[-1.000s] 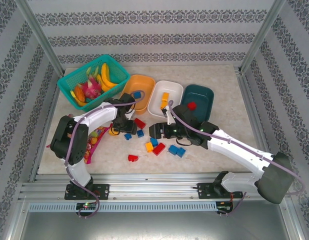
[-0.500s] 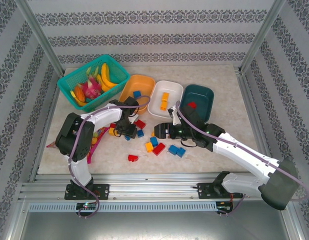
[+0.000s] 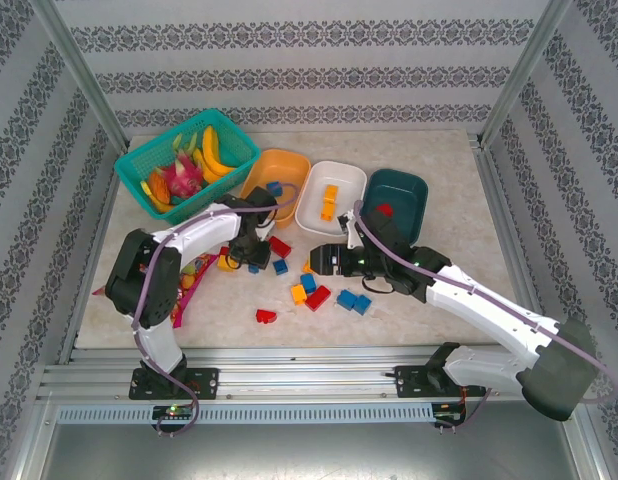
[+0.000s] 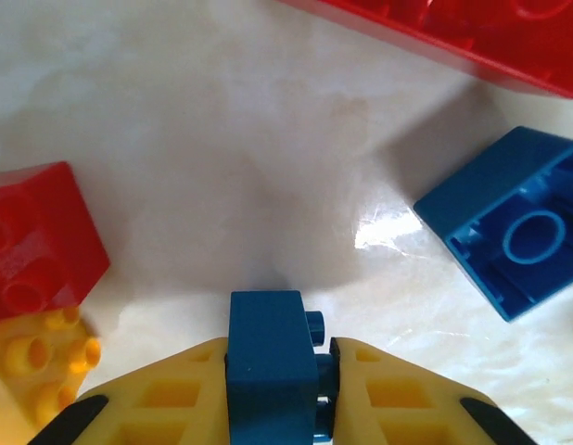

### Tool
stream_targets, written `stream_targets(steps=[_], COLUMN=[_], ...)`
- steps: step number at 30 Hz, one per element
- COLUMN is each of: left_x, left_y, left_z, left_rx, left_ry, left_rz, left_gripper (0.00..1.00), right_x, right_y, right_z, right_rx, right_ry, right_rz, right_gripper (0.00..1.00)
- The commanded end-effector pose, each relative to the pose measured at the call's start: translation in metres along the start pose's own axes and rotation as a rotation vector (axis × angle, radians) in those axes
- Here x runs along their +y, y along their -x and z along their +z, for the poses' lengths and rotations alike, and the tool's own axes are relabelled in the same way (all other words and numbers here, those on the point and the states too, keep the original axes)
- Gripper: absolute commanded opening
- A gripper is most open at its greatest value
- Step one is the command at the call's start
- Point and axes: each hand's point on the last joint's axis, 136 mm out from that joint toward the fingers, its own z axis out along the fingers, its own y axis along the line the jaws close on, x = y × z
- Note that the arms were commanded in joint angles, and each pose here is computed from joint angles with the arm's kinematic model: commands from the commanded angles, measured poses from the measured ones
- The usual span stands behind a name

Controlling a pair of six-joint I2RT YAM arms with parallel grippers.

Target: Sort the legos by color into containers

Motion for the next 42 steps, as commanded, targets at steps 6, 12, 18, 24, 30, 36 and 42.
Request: stream_targets(steps=[6,12,18,24,30,36,42], left_x=[0.017,0.032,0.063,0.063,0.059,0.051,0.050], left_y=[0.088,0.145,0.161,0.162,0.171,0.174,0.137], left_z=[-0.068,-0.050,-0.023,0.007,0.001,-0.056,-0.112], left_rx=[-0.202,-0.196,-0.151,-0.107,-0.132,-0.237,-0.317], left_ry=[0.005,0.062,0.188,0.168,0.142,0.099,0.067], left_rz=[-0.157,-0.193,-0.234,-0.247,-0.258,-0.289,-0.342], left_gripper=[0.26,0.26,0.26,0.30,0.59,0.67,0.71], right_x=[0.014,0.005,-0.002,-0.013,-0.020,-0.022,-0.010], right_y=[0.071,0.092,0.096,0.087,0.081,0.078,0.082], right_z=[-0.026,-0.021,-0.020,-0.019,-0.016,-0.016,-0.020], right_rx=[-0.201,-0.203,-0.200,-0.186,-0.158,-0.151,-0.150], right_ry=[0.042,0.014,0.002,-0.019,-0.033,-0.047,-0.051], right_rz=[0.076,0.115,0.140,0.162,0.165,0.148,0.044], right_gripper=[0.75,0.75,0.74,0.74,0.74,0.74,0.74])
